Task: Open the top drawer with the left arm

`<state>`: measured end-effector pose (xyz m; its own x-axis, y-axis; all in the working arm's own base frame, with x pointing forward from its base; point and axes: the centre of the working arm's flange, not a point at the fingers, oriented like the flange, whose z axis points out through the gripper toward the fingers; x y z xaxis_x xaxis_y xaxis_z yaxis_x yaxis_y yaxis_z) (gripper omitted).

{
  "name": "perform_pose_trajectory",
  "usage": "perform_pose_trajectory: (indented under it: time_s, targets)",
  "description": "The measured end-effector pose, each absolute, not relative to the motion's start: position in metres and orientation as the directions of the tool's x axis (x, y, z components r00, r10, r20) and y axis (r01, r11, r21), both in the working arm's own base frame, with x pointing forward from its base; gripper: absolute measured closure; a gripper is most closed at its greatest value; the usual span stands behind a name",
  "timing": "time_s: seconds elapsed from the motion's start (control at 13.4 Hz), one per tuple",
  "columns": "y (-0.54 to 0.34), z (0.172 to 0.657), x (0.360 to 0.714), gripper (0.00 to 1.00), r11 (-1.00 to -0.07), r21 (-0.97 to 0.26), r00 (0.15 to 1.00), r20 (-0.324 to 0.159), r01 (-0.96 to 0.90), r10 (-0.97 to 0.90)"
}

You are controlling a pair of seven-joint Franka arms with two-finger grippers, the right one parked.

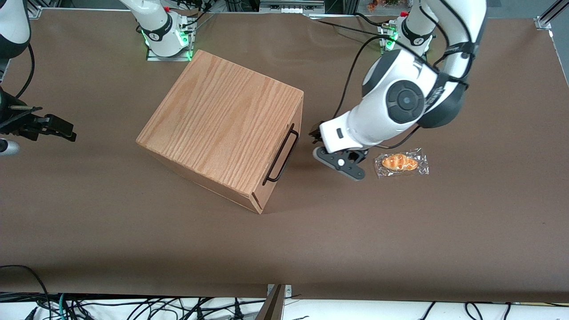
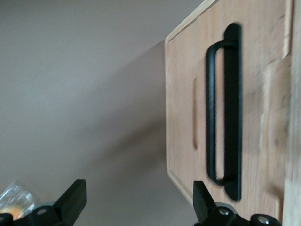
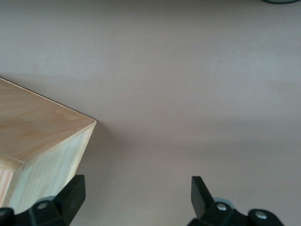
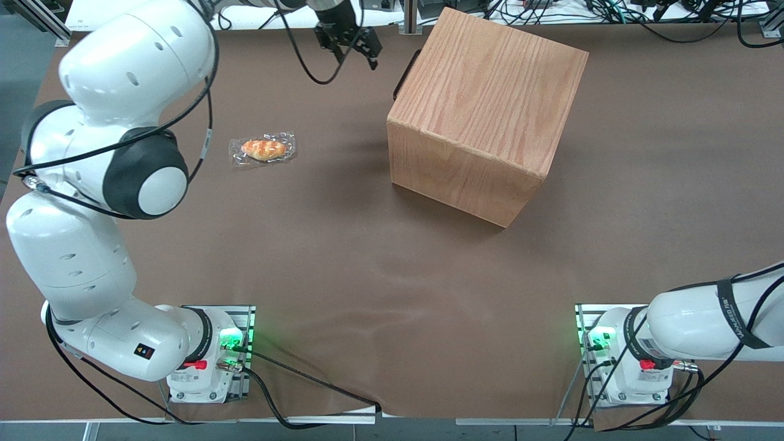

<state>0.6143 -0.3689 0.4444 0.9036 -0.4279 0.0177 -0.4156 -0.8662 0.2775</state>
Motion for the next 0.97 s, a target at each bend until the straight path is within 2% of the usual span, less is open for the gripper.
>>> perform_pose_trajectory:
  time_s: [0.3, 0.67, 0.97]
  targets:
    - [-0.405, 0.418, 0.612, 0.0, -0.85, 0.281, 0.894, 0.087, -0.445, -0.439]
    - [-0.417, 0.409, 0.614, 0.0, -0.846, 0.282, 0.892, 0.124, -0.453, -0.436]
    - [-0.424, 0.403, 0.61, 0.0, -0.843, 0.28, 0.888, 0.122, -0.46, -0.444]
